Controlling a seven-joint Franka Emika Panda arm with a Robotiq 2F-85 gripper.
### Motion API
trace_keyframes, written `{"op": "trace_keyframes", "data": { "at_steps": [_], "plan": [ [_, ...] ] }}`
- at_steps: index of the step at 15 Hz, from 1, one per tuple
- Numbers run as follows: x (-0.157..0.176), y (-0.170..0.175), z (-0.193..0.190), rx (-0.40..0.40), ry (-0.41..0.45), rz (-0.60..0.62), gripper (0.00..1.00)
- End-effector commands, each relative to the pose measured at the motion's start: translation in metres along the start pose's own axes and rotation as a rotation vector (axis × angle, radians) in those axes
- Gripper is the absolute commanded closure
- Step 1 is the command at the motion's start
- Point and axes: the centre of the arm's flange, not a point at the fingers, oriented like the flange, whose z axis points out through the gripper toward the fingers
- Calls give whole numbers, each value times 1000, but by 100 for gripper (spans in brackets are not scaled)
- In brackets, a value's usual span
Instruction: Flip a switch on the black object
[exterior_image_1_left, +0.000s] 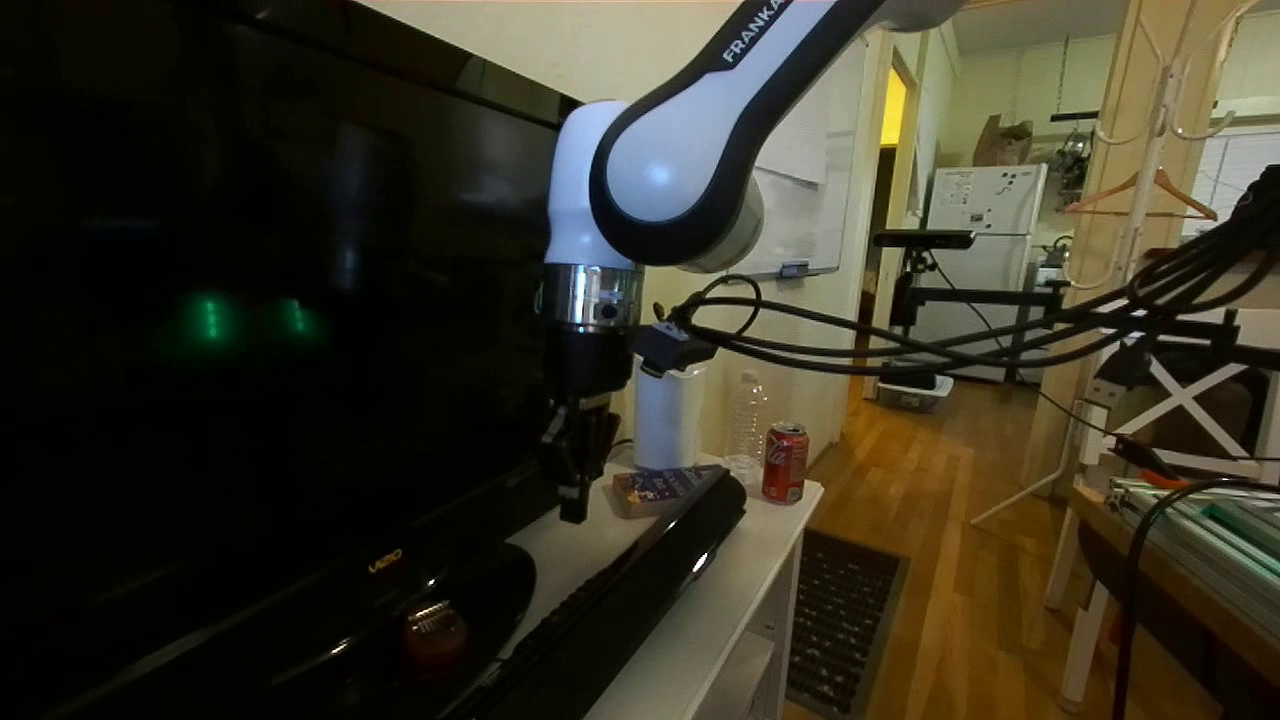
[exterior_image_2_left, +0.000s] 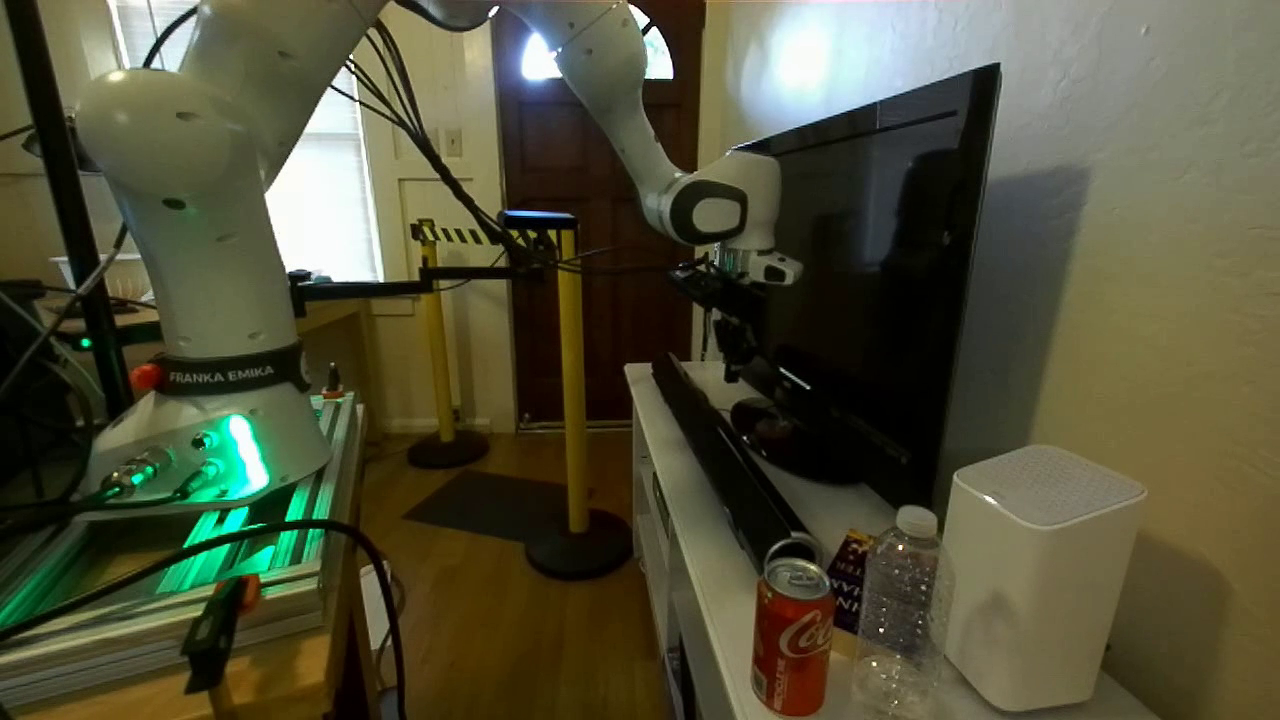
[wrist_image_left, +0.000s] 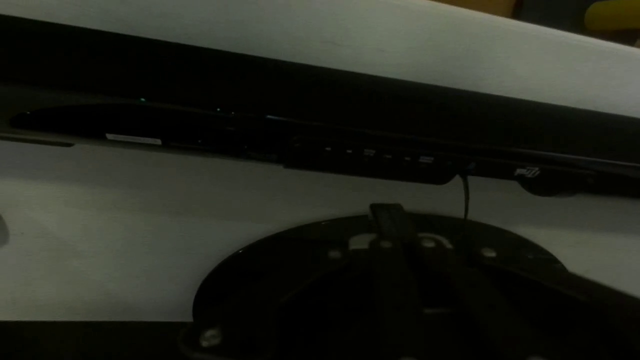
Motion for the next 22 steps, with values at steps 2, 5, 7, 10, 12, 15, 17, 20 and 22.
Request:
{"op": "trace_keyframes", "data": {
  "at_steps": [2, 5, 7, 10, 12, 15, 17, 20, 22],
  "plan": [
    [2, 2, 5, -4, -3, 11, 100],
    [4, 7, 23, -9, 7, 37, 100],
    [5, 8, 33, -3, 9, 47, 100],
    [5, 9, 45, -4, 15, 55, 100],
    [6, 9, 51, -2, 21, 56, 100],
    [10, 9, 57, -6, 40, 58, 100],
    [11, 9, 61, 0, 43, 62, 100],
    [13, 7, 66, 8, 39, 64, 100],
    [14, 4, 72, 14, 32, 63, 100]
  ]
}}
